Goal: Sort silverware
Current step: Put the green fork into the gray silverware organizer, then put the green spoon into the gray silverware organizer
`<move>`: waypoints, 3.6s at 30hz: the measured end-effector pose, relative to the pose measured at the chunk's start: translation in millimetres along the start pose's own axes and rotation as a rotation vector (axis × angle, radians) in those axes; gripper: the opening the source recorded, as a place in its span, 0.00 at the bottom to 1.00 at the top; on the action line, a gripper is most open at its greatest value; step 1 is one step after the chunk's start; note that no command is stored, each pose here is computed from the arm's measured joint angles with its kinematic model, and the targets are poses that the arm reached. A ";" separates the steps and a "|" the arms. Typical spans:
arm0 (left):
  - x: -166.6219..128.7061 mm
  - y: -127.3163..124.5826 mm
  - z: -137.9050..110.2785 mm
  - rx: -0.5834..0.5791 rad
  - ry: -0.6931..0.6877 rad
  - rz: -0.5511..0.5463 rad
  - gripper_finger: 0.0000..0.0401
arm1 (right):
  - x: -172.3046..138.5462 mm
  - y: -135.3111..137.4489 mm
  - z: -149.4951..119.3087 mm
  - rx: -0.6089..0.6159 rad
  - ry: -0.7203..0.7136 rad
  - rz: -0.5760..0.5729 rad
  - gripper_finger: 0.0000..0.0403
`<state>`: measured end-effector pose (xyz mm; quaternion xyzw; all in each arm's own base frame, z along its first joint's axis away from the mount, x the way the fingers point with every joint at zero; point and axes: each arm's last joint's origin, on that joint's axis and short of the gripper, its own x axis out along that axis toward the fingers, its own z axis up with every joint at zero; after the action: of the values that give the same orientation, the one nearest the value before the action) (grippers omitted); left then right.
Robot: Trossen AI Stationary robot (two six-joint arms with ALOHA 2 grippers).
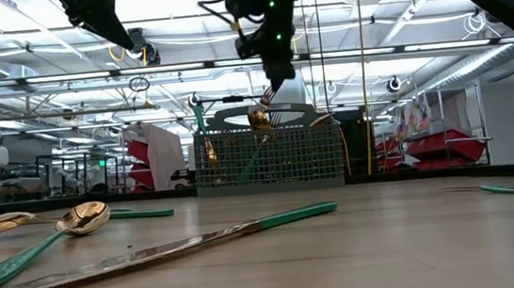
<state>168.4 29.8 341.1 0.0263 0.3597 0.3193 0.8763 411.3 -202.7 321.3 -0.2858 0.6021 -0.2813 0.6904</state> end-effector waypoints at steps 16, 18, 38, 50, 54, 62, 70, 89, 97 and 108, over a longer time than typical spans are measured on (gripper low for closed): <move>0.0 -0.5 0.0 -0.004 0.002 -0.020 0.04 | -28.7 -17.2 -1.5 0.099 -0.084 -0.062 0.47; 4.0 -2.0 -1.3 -0.031 0.003 -0.052 0.04 | -52.2 -29.5 -7.6 0.170 -0.134 -0.085 0.50; 77.7 -78.3 -82.8 -0.569 0.499 -0.338 0.04 | -224.7 -93.9 -132.8 0.551 -0.413 -0.171 0.52; 79.8 -156.5 -108.4 -0.672 0.648 -0.352 0.04 | -223.7 -82.0 -148.5 0.415 -0.308 -0.079 0.52; 77.5 -168.4 -116.7 -0.673 0.704 -0.300 0.04 | -223.7 -80.8 -147.8 0.398 -0.333 -0.036 0.52; 76.0 -176.1 -121.3 -0.574 0.764 -0.324 0.11 | -223.8 -80.3 -147.3 0.384 -0.345 -0.019 0.52; 76.8 -178.1 -118.3 -0.520 0.725 -0.376 0.35 | -223.4 -78.2 -148.1 0.377 -0.349 0.021 0.52; 100.3 -192.9 -139.3 -0.585 0.843 -0.181 0.36 | -223.6 -76.7 -147.2 0.373 -0.379 0.078 0.52; 92.8 -185.8 -133.2 -0.601 0.858 -0.156 0.03 | -223.7 -77.0 -147.1 0.372 -0.380 0.073 0.52; 68.4 -169.5 -66.6 -0.812 0.563 -0.243 0.01 | -217.8 -83.2 -151.1 0.443 -0.359 0.071 0.52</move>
<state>253.7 -77.6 203.1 -0.4456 0.4292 0.3240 0.7157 232.2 -108.1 511.5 -0.1520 0.4038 -0.3263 0.8411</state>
